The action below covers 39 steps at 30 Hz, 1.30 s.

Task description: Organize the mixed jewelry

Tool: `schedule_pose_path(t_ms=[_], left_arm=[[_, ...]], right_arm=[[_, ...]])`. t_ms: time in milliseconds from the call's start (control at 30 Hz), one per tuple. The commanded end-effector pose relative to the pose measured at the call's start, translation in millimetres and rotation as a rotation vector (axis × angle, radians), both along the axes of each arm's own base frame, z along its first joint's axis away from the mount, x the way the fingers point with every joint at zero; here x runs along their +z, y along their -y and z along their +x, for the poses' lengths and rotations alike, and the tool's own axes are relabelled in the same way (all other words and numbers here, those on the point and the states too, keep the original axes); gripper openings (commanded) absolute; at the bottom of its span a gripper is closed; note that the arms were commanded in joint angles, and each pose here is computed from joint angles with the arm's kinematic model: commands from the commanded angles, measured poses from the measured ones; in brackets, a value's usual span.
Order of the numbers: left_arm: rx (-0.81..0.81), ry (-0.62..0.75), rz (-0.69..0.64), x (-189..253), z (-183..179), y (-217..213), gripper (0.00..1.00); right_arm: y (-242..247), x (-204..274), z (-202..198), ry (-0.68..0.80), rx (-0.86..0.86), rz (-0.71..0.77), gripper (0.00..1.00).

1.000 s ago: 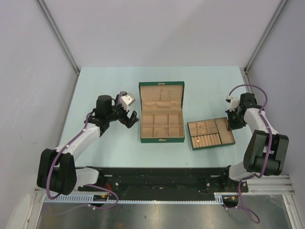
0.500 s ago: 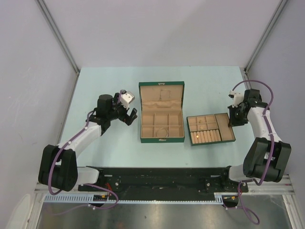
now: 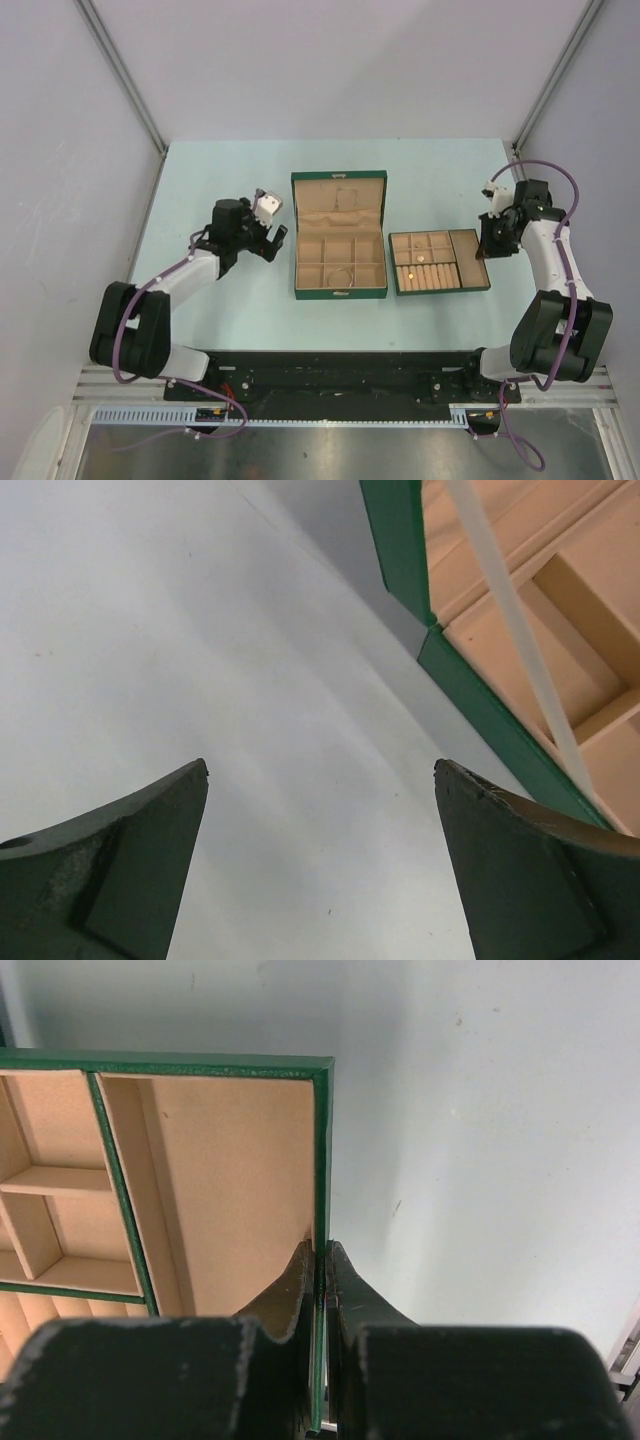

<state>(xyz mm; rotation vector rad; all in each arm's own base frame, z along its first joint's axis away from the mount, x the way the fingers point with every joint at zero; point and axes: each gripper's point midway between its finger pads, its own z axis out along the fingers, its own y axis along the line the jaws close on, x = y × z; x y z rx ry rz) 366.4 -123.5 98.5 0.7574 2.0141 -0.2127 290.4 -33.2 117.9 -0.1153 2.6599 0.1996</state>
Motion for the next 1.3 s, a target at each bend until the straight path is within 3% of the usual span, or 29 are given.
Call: schedule_pose_path(t_ms=[0, 467, 767, 1267], left_arm=[[0.059, 0.005, -0.017, 1.6, 17.7, -2.7, 1.00], [0.038, -0.185, -0.042, -42.4, -7.1, 10.1, 1.00], [-0.043, -0.216, -0.065, -45.9, -26.6, 34.1, 1.00], [-0.162, -0.242, 0.047, -50.8, -46.2, 64.0, 1.00]], right_arm=[[-15.1, 25.8, 18.6, 0.079, 0.002, 0.027, 0.00], [-73.7, 21.0, 49.0, 0.075, 0.069, 0.013, 0.00], [-100.2, 15.0, 59.9, 0.036, 0.112, 0.037, 0.00], [-131.2, 10.3, 72.9, 0.005, 0.176, 0.018, 0.00]])
